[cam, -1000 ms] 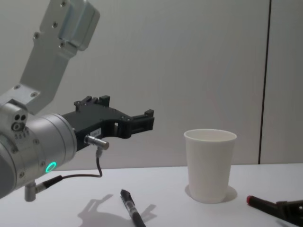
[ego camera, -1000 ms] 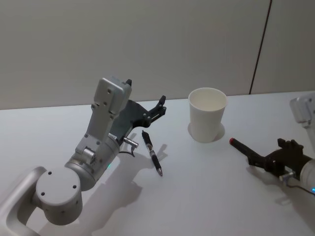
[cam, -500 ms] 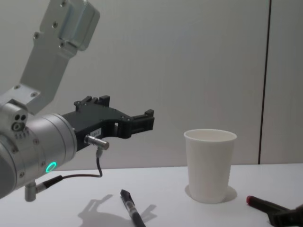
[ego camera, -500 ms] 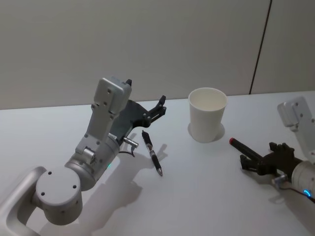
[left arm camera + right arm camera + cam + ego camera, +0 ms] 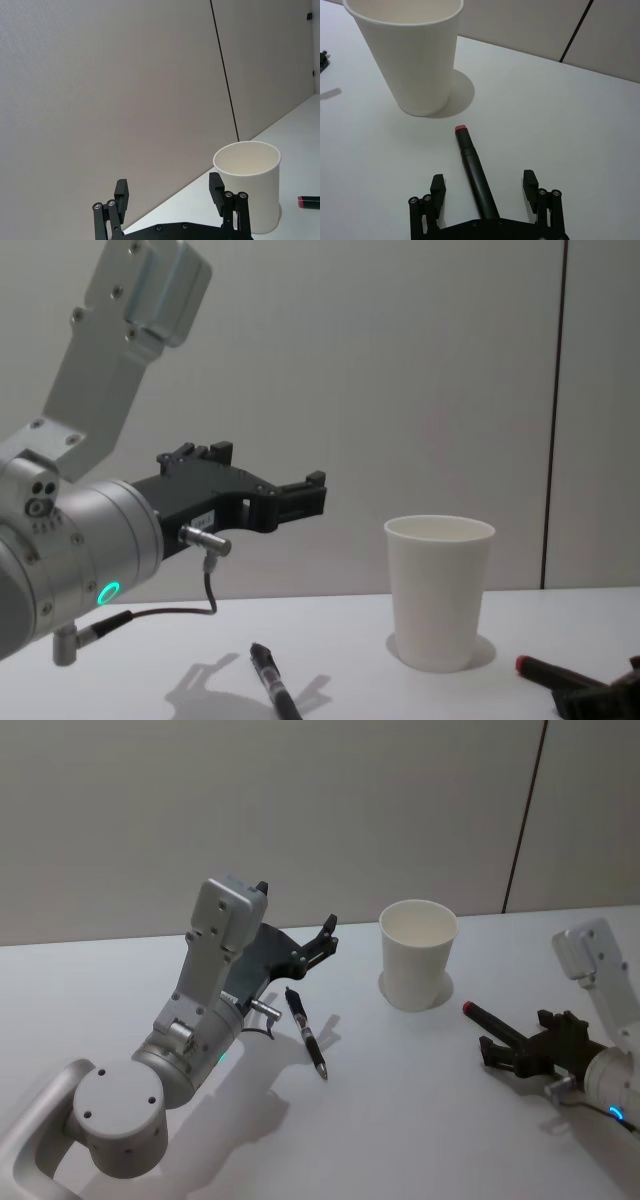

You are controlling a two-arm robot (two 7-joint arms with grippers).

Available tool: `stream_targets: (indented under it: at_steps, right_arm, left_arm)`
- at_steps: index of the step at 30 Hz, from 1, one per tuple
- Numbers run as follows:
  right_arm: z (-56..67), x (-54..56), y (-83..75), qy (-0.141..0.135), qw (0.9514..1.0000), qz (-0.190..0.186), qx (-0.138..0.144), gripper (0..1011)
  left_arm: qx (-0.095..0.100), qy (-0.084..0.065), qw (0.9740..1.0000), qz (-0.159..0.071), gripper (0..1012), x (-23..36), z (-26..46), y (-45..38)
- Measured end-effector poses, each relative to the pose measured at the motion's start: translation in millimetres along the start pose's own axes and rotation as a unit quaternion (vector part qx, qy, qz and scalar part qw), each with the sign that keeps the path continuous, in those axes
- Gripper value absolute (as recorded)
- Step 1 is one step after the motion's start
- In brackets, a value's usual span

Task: Place the pen into the pen holder.

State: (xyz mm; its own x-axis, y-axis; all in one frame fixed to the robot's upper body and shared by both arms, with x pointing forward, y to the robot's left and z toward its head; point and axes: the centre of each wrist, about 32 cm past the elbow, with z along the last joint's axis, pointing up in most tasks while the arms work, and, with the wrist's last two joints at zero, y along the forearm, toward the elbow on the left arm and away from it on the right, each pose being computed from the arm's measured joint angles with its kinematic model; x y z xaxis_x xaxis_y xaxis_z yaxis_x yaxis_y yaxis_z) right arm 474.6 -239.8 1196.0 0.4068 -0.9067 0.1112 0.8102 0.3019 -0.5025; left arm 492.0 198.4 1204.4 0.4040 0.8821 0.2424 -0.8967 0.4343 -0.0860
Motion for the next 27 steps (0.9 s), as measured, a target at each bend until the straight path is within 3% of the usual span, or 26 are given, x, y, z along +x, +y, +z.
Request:
stream_targets:
  at_steps: [15, 27]
  right_arm:
    - [-0.3, -1.7, 1.6, -0.001, 1.0, 0.005, 0.0, 1001]
    - [-2.0, -0.2, 0.3, 0.014, 0.9999, 0.003, -0.001, 1001]
  left_arm:
    - [0.0, 0.0, 1.0, 0.0, 1001, 0.0, 0.0, 0.0]
    - [0.0, 0.0, 1.0, 0.0, 1001, 0.0, 0.0, 0.0]
